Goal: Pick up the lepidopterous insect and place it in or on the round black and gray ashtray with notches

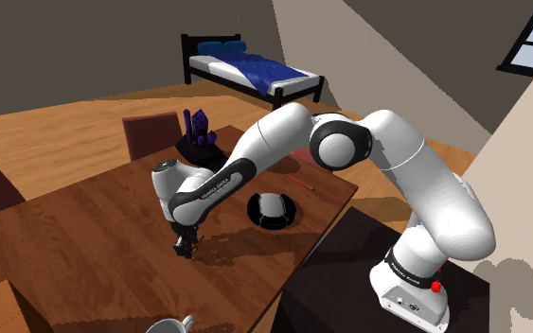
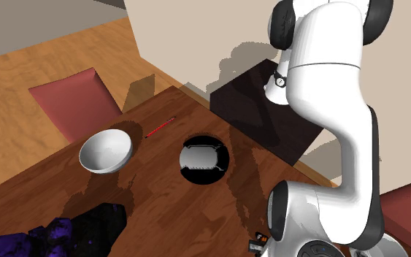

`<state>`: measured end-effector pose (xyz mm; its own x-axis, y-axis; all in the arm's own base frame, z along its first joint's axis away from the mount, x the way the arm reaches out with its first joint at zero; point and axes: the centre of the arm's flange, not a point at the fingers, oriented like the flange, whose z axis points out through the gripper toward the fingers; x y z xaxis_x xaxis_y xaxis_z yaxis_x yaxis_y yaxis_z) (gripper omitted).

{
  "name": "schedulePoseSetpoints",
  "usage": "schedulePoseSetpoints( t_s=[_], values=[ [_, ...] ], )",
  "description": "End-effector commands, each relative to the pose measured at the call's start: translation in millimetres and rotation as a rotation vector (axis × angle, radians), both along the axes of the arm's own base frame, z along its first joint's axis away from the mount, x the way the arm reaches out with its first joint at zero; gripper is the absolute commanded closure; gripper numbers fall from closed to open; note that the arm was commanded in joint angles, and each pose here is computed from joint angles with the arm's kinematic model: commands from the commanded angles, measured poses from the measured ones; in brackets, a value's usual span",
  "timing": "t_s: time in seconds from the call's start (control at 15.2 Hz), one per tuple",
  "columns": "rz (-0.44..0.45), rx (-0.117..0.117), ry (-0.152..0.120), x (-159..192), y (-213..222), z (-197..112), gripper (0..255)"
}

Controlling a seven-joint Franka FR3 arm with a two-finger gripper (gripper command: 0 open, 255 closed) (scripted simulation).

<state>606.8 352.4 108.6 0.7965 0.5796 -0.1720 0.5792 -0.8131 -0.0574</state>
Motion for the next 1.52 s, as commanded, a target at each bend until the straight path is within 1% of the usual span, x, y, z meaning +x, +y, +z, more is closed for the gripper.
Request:
schedulePoseSetpoints(
  t_s=[0.0, 1.45],
  values=[
    [0.000, -0.001, 0.001, -0.4, 0.0, 4.7, 255],
    [0.000, 0.000, 0.001, -0.5, 0.0, 119.4, 255]
  ],
)
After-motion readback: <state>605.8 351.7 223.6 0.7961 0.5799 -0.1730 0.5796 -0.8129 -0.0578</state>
